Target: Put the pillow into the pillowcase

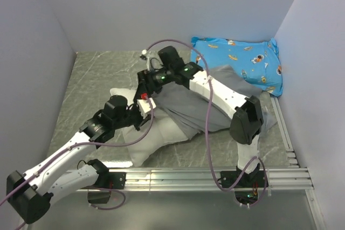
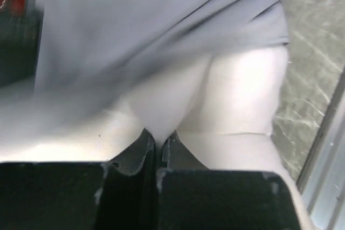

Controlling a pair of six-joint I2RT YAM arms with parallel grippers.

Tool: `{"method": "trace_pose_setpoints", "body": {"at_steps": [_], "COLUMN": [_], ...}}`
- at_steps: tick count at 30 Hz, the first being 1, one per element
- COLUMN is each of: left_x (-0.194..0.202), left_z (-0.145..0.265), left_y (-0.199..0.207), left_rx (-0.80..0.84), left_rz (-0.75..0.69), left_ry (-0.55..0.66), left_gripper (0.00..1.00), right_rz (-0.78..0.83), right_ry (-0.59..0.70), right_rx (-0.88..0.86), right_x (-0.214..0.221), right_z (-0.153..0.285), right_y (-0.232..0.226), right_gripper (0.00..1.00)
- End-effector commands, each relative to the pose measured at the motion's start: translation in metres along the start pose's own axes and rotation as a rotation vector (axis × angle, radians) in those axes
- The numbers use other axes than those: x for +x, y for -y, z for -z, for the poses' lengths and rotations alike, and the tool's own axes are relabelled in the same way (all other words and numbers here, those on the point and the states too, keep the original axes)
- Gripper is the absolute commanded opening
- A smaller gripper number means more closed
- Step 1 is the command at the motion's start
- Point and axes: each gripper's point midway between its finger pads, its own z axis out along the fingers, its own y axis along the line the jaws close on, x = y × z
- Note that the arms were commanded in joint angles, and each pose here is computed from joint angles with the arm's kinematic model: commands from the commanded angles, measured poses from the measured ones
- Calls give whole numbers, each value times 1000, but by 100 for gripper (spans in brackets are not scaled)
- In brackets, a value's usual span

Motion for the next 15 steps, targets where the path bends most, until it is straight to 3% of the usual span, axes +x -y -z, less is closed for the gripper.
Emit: {"method": "trace_pose_setpoints", "body": {"at_steps": [1,3,4,8,10,12,14,15], "left_x": [10,24,34,31,27,19,6,1], "left_z": [12,20,24,26,23,16,11,9], "left_y": [13,12,12,7,8,9,8,7], "left_rx": [40,25,34,33,52,81,139,158], "left_rz": [2,14,34,66,101,161,242,339], "left_ry": [-2,-20,-45,-52,-58,-63,-48,-47], "left_gripper": [0,0,0,0,0,0,0,0], "right_rz": [164,189,198,271,305,302,244,243], "right_ry": [143,146,215,233,195,143,78,56], "right_rx": [73,188,314,645,750,749,673,556], "right_x": [-34,-29,-41,-15,26,59,106,121], "right_z": [82,124,167,253,267,265,249,234], "right_y": [-17,7,21,44,52,55,55,42], "right_gripper": [95,96,96,97,95,87,78,77]}}
